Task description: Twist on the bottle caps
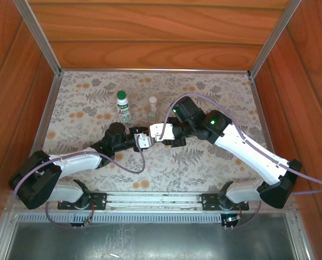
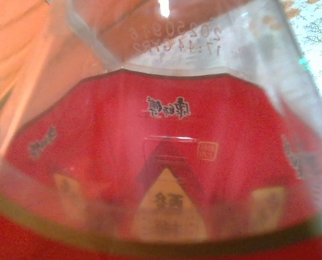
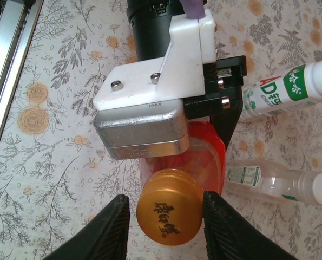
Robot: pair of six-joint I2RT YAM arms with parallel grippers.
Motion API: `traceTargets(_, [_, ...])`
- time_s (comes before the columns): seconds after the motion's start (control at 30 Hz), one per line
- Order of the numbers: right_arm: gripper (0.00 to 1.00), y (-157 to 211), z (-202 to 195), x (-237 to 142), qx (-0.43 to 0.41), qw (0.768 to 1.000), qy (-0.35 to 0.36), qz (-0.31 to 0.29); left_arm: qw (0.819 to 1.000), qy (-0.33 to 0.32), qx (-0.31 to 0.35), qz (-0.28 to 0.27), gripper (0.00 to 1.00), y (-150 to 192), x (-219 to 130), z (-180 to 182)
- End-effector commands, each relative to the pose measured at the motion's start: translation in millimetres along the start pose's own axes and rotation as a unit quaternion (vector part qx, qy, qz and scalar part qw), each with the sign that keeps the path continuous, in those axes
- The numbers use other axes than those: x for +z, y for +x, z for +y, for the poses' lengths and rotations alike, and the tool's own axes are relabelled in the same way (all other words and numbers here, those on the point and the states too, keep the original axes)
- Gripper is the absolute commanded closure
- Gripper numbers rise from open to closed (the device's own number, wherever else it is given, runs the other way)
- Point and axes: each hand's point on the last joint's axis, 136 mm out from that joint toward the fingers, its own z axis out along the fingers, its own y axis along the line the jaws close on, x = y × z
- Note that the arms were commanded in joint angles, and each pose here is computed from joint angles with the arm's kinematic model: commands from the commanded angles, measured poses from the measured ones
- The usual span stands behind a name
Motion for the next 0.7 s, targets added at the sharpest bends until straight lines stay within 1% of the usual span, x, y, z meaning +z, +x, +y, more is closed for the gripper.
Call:
traceTargets(0.0, [0.58,5,7,5,-0.008,1.0,-0.009,0.009,1.0,0.003,-0.004,-0.018,0.49,-11,-1,2])
traceTargets(0.03, [0.58,5,7,5,-0.008,1.0,-0.01,0.009,1.0,0.003,-0.005,-0.018,0.49,-11,-1,3])
traceTargets(0.1, [0.65,5,8,6,-0.006,1.0,-0.017,0.009,1.0,0.002,-0.005,-0.018,0.49,-11,-2,3])
traceTargets(0.17, [0.68,4,9,6,-0.005,1.0,-0.022,0.009,1.0,0.001,-0.006,-0.018,0.49,-11,-2,3])
traceTargets(0.2, [0.71,7,10,7,-0.005,1.0,-0.022,0.014,1.0,0.0,-0.005,-0.018,0.5,-12,-2,4])
traceTargets(0.33, [0.73,13,8,11,-0.003,0.999,-0.015,0.028,1.0,-0.001,-0.006,-0.019,0.49,-13,-2,5])
traceTargets(0.4, [0.74,14,2,11,0.017,0.999,0.001,0.033,1.0,-0.006,-0.007,-0.018,0.49,-13,-2,7])
traceTargets(0.47, [0.78,14,-14,10,0.083,0.995,0.045,0.034,1.0,-0.012,-0.008,-0.014,0.49,-13,-2,11])
traceTargets(0.5, [0.81,14,-27,8,0.146,0.986,0.078,0.03,1.0,-0.017,-0.009,-0.012,0.49,-13,-1,13])
traceTargets(0.53, [0.83,14,-38,6,0.212,0.971,0.105,0.025,1.0,-0.022,-0.012,-0.011,0.49,-14,1,17])
traceTargets(0.57, [0.83,14,-42,5,0.27,0.956,0.114,0.019,0.999,-0.027,-0.016,-0.01,0.49,-15,1,21])
traceTargets(0.63, [0.83,5,-43,5,0.396,0.913,0.095,-0.006,0.999,-0.03,-0.029,-0.011,0.5,-17,3,23])
traceTargets(0.67, [0.83,2,-44,5,0.461,0.883,0.088,-0.013,0.999,-0.03,-0.032,-0.013,0.49,-18,3,24])
